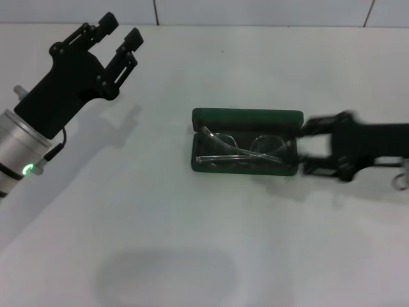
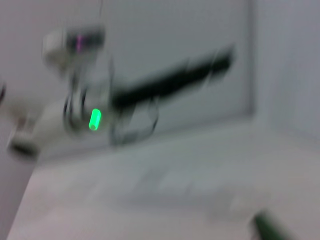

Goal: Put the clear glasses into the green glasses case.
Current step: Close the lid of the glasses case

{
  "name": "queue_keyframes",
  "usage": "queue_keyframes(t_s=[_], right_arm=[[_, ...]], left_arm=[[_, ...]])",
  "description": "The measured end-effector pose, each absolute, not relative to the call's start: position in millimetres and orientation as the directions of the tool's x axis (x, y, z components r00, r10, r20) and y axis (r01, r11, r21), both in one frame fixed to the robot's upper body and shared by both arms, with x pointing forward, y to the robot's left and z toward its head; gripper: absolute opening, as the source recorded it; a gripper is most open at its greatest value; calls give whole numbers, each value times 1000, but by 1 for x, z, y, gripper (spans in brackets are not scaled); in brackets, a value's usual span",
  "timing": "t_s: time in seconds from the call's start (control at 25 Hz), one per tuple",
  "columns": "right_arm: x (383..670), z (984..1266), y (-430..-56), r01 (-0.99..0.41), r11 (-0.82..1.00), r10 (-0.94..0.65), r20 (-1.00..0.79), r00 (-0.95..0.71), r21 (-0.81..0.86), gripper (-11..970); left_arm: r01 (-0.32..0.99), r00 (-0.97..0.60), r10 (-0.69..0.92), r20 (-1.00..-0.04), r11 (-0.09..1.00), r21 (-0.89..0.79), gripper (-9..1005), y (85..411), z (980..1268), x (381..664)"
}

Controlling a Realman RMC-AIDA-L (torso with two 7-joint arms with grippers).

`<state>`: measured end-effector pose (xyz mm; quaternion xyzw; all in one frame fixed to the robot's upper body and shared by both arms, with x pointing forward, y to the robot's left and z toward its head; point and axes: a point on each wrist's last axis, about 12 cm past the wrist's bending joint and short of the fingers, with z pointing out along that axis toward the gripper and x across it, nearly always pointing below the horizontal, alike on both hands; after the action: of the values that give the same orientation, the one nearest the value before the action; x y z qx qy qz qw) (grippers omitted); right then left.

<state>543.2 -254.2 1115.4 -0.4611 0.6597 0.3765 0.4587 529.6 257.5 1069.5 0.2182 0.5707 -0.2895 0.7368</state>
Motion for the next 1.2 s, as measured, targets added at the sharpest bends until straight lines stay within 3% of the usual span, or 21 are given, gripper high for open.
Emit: queue_keyframes(t_s=[0.2,0.36,0.48,0.6,0.88,1.04,1.2], right_arm=[[522,1108,-305,-874,485,-2,-1000,28,-26,519],[510,1088,-320,-728,680,72,-980,186,-88,518],[507,1078,-319,-670,737,70,-975,212,-93,518],[511,1072,-305,-750,654,27,-987,157,-101,518],[534,1074,-245,-963,268,-162,-986,-27,-18,518],[550,1073,-216,-979,202,-268,-962,-53,-2,518],[557,1073,-211,-975,223,-288,-956,-52,-15,518]], left_arm=[[665,160,-165,-973,746,-17,476,259,1064,527],[663,118,-137,-984,748,-24,476,256,1060,531],[681,67,-109,-992,731,-34,476,249,1057,539],[705,28,-83,-996,708,-39,476,241,1056,546],[715,23,-71,-997,698,-34,476,236,1057,548],[715,28,-67,-997,698,-27,476,236,1057,549],[713,29,-62,-998,701,-23,476,238,1056,548]])
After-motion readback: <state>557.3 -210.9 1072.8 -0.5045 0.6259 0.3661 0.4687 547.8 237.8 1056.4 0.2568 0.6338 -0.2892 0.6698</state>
